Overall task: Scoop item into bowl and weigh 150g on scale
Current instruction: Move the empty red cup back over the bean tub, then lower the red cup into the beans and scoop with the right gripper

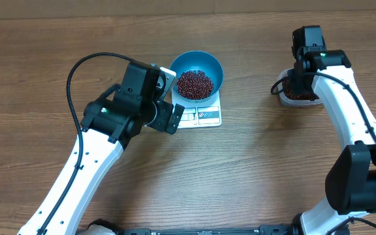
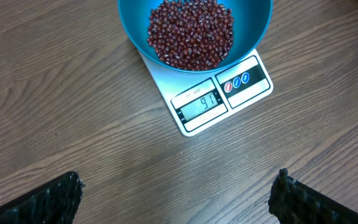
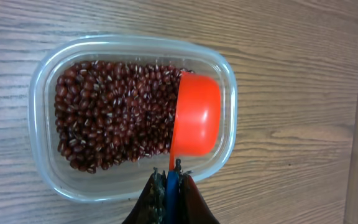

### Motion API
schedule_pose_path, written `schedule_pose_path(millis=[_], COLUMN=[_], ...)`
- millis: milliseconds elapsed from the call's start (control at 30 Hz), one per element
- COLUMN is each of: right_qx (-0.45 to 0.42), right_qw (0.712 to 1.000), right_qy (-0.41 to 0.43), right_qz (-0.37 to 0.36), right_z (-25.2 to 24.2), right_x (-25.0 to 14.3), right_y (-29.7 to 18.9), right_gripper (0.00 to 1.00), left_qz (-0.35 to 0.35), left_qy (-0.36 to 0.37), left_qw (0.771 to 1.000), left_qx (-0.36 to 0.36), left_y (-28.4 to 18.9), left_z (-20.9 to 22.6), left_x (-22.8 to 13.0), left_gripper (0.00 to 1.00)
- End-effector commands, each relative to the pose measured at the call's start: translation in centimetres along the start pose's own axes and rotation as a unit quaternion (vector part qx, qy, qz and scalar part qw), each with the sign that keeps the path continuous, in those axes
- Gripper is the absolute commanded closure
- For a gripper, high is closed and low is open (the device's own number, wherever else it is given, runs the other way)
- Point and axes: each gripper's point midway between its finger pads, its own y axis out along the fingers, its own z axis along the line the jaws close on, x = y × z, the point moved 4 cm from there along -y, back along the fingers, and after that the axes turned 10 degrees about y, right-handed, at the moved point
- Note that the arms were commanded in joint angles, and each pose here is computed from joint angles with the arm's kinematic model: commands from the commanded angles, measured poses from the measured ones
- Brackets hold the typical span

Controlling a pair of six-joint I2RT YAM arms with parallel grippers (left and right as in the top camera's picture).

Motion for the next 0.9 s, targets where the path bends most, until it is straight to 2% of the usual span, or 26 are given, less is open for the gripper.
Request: schedule_pose_path(millis=[0,433,867], right_qx=[-0.008,0.009,0.096], right_qw=[1.000,1.000,0.995], right_qy=[0.003,-0.008,-0.013], right_qz=[0.000,0.023,0.039], right_z=[-0.2,0.9,3.4], right_x=[0.0,-0.5,-1.0], right_y=[0.3,1.5,1.7], right_gripper=[0.96,0.97,0.96], left_qz=[-0.003,-0.003,-0.003], left_qy=[0.010,0.010,0.010], left_qw=[1.000,1.000,1.000], left_qx=[0.002,0.002,0.002], left_y=[0.0,0.0,0.0], left_z=[0.1,0.1,0.1], left_x=[0.4,0.4,0.4], left_gripper=[0.01,0.01,0.01])
